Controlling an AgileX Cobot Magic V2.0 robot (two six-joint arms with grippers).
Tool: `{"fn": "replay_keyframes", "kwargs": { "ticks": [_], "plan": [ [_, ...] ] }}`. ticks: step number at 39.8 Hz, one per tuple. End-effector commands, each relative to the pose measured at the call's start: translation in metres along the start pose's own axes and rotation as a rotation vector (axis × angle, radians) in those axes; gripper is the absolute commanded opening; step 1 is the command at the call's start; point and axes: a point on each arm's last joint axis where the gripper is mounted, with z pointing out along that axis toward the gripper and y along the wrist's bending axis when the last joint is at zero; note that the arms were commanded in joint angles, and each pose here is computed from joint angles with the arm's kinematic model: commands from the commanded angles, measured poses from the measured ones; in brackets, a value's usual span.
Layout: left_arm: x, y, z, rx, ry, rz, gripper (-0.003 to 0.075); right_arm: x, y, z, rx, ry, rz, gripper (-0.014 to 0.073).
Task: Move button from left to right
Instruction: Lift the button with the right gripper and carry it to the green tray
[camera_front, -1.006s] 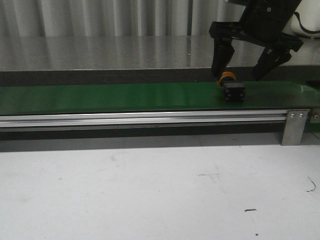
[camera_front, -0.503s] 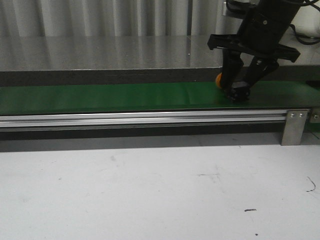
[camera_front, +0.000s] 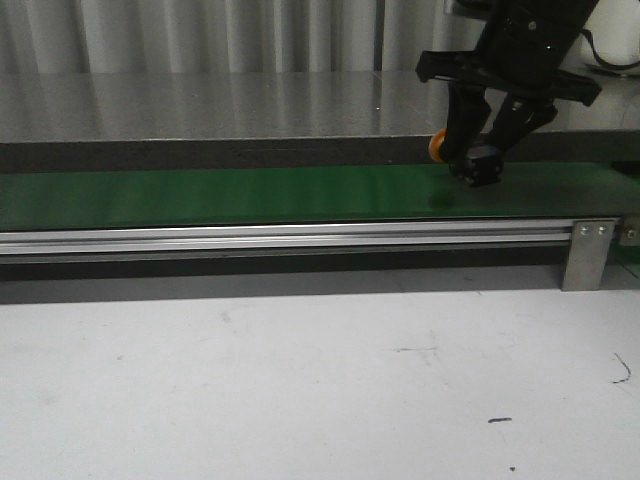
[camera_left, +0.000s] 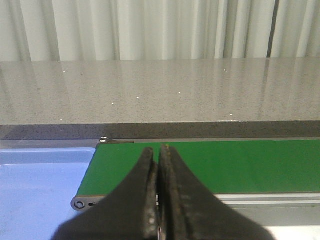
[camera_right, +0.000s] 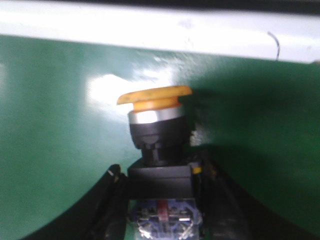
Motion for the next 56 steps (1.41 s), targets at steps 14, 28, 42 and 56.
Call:
{"fn": "replay_keyframes", "kwargs": {
  "ticks": [14,28,42,56],
  "plan": [
    [-0.015,0.001,-0.001,-0.004,-0.096,-0.008,-0.0021,-0.018,-0.053,-0.110,0.083,-0.233,0.096,0.0247],
    [-0.015,0.001,-0.001,-0.004,-0.096,-0.008,-0.0021,0.024,-0.170,-0.109,0.286,-0.218,0.330,0.0247],
    [-0.015,0.001,-0.001,-0.004,-0.096,-0.008,-0.0021,0.049,-0.240,-0.068,0.370,-0.143,0.445,0.0248],
    [-0.015,0.001,-0.001,-0.004,-0.096,-0.008,-0.0021,0.049,-0.247,-0.058,0.380,-0.150,0.444,0.0543]
  ]
}}
